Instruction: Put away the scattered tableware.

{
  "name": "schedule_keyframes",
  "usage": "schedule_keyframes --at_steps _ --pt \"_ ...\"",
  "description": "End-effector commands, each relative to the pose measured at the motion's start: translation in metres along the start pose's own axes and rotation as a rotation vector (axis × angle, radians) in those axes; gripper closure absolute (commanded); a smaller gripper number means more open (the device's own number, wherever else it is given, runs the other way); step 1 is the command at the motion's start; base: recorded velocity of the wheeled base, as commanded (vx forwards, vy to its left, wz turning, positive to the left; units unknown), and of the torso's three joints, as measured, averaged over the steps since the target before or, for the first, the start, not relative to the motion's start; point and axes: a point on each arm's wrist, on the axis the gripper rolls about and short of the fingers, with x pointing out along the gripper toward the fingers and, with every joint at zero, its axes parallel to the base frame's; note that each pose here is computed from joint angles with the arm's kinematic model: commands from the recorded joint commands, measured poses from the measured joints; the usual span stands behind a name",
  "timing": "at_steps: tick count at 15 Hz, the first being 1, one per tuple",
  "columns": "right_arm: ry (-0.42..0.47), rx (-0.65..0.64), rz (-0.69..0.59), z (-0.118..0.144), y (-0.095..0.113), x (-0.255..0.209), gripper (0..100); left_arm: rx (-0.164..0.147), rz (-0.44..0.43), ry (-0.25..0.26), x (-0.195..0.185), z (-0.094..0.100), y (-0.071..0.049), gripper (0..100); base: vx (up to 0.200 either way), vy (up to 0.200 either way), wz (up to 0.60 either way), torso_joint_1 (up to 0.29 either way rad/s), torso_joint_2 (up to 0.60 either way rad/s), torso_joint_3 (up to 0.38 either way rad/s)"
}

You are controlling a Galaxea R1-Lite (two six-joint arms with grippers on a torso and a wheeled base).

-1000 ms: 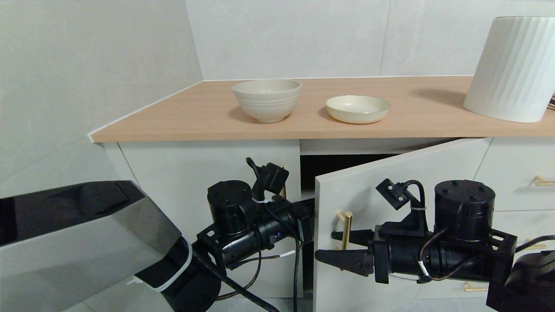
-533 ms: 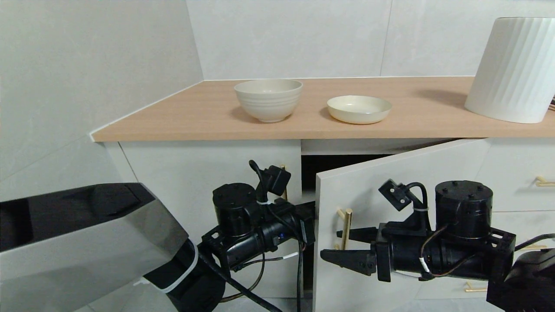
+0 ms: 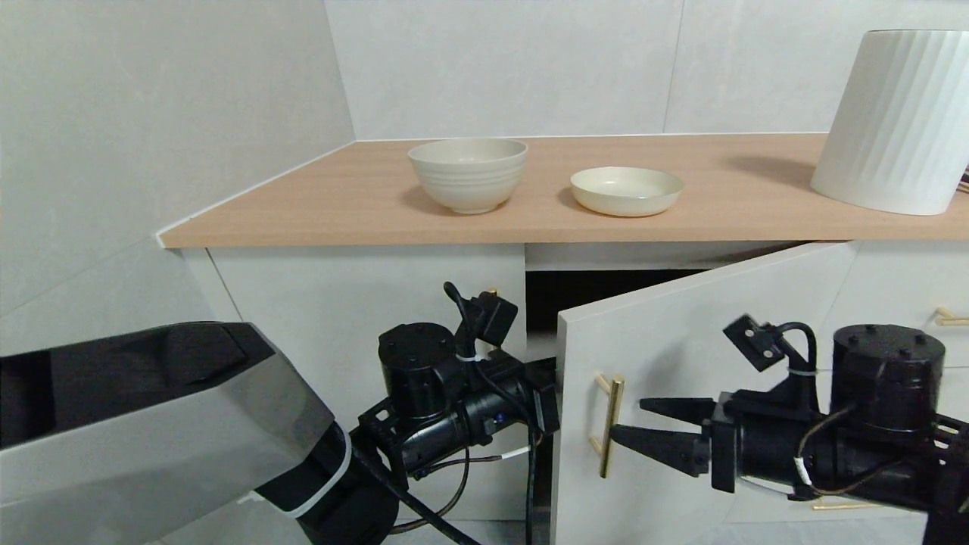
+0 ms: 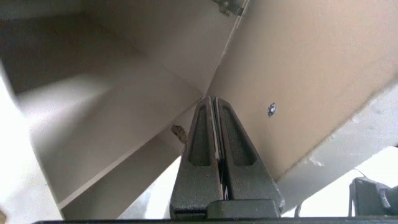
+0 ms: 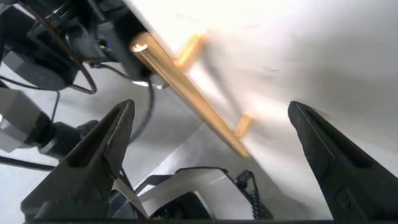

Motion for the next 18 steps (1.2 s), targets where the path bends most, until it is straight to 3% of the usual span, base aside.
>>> schedule_keyframes --at_steps 1,6,11,13,18 --pt "-0.004 0.000 0.003 -0.011 0.014 -0.030 0 0.004 0.004 -0.016 -0.001 0.005 -0.002 100 0.000 0.000 0.00 0.000 0.00 0.000" --pt "0.004 0.005 0.002 -0.020 0.020 -0.045 0 0.002 -0.008 -0.002 0.001 0.004 -0.014 100 0.000 0.000 0.00 0.000 0.00 0.000" --pt "-0.003 0.001 0.002 -0.020 0.021 -0.047 0 -0.002 -0.017 0.029 0.007 0.002 -0.018 100 -0.200 0.000 0.00 0.000 0.00 0.002" --pt "-0.009 -0.003 0.004 -0.019 0.022 -0.048 0 -0.009 -0.014 0.051 0.020 0.003 -0.017 100 -0.200 0.000 0.00 -0.002 0.01 0.005" --pt "-0.011 -0.005 0.008 -0.019 0.024 -0.051 0 -0.015 -0.009 0.073 0.031 0.000 -0.014 100 0.000 0.000 0.00 0.000 0.00 0.000"
